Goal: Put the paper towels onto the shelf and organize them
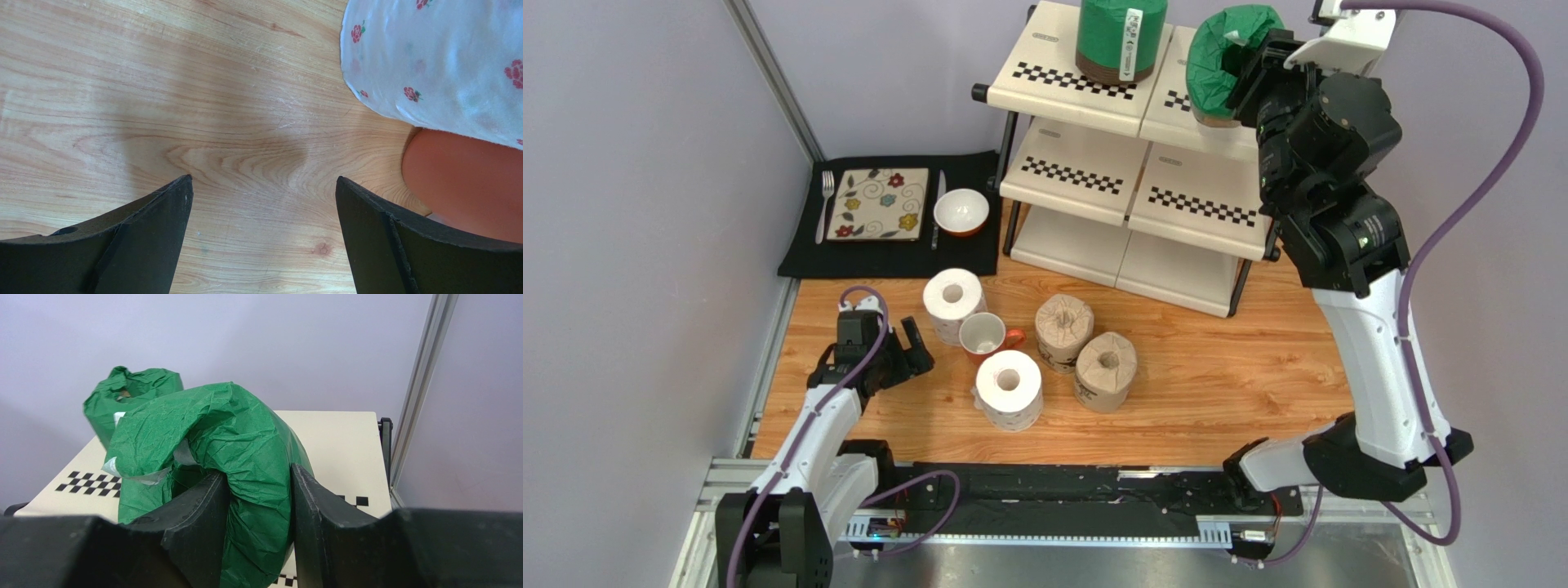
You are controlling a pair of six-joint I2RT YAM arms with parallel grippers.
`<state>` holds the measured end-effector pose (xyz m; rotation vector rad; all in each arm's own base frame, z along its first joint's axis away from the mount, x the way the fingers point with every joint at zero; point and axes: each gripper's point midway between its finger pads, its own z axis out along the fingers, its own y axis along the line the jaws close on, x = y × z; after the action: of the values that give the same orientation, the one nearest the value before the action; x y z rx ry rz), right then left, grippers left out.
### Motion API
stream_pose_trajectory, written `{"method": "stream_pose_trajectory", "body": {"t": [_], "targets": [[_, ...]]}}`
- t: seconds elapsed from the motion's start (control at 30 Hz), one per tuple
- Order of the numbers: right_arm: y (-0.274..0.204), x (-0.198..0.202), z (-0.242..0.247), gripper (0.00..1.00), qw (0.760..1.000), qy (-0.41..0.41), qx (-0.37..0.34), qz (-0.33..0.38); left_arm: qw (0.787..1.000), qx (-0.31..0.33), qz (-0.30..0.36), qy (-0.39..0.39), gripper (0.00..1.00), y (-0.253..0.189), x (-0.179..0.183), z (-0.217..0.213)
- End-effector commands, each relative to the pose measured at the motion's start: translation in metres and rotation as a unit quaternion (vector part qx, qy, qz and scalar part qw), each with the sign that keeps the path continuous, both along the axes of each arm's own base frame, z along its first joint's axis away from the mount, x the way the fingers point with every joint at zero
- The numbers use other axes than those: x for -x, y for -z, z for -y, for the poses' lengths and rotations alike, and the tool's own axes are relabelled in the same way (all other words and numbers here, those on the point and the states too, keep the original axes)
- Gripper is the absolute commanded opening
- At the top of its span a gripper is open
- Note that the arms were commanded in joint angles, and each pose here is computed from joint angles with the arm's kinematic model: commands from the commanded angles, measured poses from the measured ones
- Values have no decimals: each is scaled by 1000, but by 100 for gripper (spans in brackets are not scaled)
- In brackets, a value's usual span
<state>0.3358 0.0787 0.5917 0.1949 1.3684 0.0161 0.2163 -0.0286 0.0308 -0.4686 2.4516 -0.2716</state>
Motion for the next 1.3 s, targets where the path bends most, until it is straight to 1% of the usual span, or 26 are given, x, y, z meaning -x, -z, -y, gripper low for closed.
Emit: {"method": "stream_pose_trajectory", "body": {"t": [0.0,0.03,0.13,0.37,0.63,0.97,1.07,1.1,1.17,1.2,1.27], "targets": [[-28,-4,12,40,997,-20,-64,49,1000,4,0,2,95,-1,0,1],[-27,-8,17,40,996,-18,-74,50,1000,4,1,2,95,-1,0,1],[-24,-21,12,40,996,-35,-75,45,1000,4,0,2,95,0,1,1],[-24,-47,-5,39,992,-82,-83,42,1000,2,2,1,95,-1,0,0],[-19,-64,0,39,992,-75,-96,37,1000,1,1,2,95,-1,0,0],[-3,-87,-1,39,988,-99,-116,17,1000,0,0,2,95,-1,1,0],[-3,-90,-2,43,988,-100,-117,16,1000,0,0,1,95,-1,0,0],[-3,-91,-1,49,988,-100,-117,16,1000,0,0,1,95,-1,0,0],[-2,-93,-2,55,987,-106,-117,16,1000,0,0,1,95,-1,1,0],[-2,-94,-2,59,987,-108,-120,16,1000,0,0,1,95,-1,0,0],[-3,-96,-2,62,986,-114,-123,18,1000,1,-3,1,95,0,1,0]]}}
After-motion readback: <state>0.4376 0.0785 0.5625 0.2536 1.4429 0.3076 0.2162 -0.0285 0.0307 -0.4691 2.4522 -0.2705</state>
